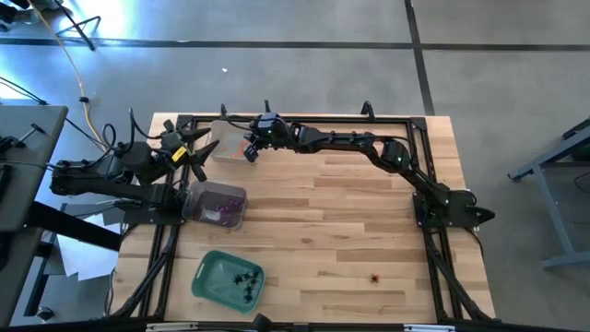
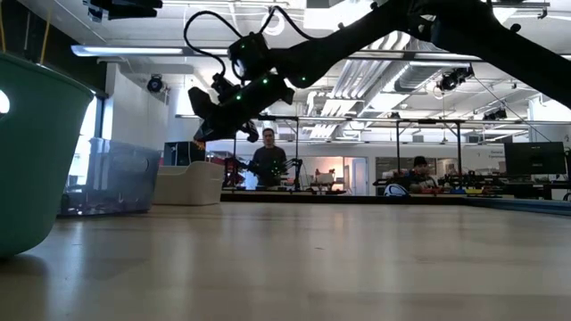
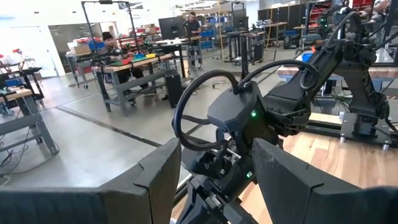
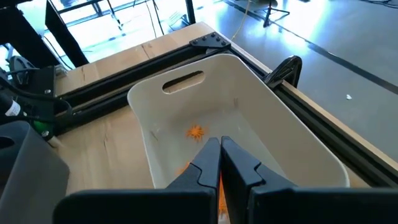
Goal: Sort Halloween decoration
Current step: Put the right orange spider into the gray bin, then put the black spider into the green bin
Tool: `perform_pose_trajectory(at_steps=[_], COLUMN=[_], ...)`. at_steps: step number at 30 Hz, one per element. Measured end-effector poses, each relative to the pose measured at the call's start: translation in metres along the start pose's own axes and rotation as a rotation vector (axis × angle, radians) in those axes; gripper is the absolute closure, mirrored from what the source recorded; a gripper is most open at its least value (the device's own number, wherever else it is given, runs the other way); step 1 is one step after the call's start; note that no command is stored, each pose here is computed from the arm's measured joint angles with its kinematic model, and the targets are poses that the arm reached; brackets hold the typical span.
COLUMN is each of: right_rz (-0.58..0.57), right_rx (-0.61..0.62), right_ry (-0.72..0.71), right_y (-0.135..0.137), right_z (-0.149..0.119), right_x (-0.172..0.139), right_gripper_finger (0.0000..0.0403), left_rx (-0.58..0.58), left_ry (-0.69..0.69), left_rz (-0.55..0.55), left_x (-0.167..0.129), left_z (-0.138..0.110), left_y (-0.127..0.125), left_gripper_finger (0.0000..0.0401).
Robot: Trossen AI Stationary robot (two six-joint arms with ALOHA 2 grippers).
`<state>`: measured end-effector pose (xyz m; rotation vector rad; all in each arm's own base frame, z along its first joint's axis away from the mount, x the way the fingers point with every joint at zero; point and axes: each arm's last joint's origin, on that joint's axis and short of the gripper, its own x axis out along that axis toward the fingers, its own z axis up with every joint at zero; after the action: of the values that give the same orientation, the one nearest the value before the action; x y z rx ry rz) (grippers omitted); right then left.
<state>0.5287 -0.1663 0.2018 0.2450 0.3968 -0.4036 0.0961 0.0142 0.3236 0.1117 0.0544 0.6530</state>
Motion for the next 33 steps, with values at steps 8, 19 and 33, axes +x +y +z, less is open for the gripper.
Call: perform_pose_trajectory(at_steps=[8, 19, 33], right_rz=[0.019, 0.083, -0.036], right_rx=[0.003, 0.005, 0.110], right_ry=[0.005, 0.017, 0.059], right_y=[0.0000, 0.0021, -0.0014], right_z=[-0.0001, -0.0004, -0.0064], right_x=[0.0000, -0.0001, -0.0002], right_gripper_finger=[0.0402, 0.0260, 0.0189], left_rx=[0.000, 0.000, 0.000], left_ry=[0.000, 0.000, 0.000], left_rz=[0.000, 0.000, 0.000], left_x=[0.0000, 0.0000, 0.0000], left_z=[0.0000, 0.0000, 0.0000], left_y=[0.0000, 0.0000, 0.0000], left_gripper_finger=[0.0215, 0.0215, 0.0215])
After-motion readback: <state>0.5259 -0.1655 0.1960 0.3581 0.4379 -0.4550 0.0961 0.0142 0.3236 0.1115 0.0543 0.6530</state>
